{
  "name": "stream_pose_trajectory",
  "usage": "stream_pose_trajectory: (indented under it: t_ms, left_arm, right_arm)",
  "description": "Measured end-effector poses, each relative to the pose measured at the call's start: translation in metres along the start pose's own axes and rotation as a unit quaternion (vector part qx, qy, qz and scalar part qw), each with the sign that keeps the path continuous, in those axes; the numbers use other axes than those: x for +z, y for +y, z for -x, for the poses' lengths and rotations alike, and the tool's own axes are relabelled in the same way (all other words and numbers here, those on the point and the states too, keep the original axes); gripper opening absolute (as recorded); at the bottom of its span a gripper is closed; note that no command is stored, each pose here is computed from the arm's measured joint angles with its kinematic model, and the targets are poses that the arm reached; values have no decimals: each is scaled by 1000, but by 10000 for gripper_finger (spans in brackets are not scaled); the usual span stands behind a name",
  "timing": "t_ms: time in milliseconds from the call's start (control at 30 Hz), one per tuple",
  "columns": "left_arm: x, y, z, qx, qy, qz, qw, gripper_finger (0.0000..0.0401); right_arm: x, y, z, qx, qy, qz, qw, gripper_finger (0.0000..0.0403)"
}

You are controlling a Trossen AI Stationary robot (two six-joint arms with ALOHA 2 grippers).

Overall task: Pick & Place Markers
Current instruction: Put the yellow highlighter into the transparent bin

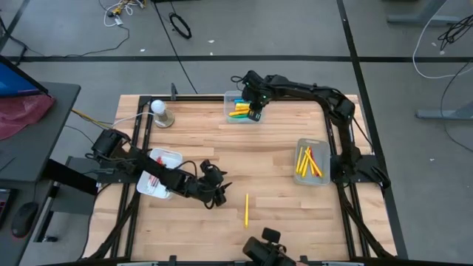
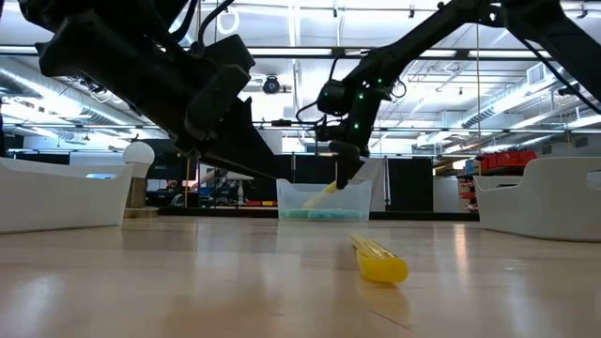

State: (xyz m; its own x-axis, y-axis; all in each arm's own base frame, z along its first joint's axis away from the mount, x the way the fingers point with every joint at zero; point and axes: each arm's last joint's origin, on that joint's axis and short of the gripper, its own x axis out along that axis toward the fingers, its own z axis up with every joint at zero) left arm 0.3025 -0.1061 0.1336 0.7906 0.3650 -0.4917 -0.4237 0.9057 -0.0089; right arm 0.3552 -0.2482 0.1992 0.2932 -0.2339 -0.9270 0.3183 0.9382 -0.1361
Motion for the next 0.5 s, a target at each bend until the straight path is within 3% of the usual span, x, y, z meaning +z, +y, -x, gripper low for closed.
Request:
stream_pose_trajectory:
  t_ms: [500]
  left_arm:
    - [0,0,0,0,0,5,1000,222]
  right_arm:
    - [2,-1,0,-15,-8,-11,1000,118]
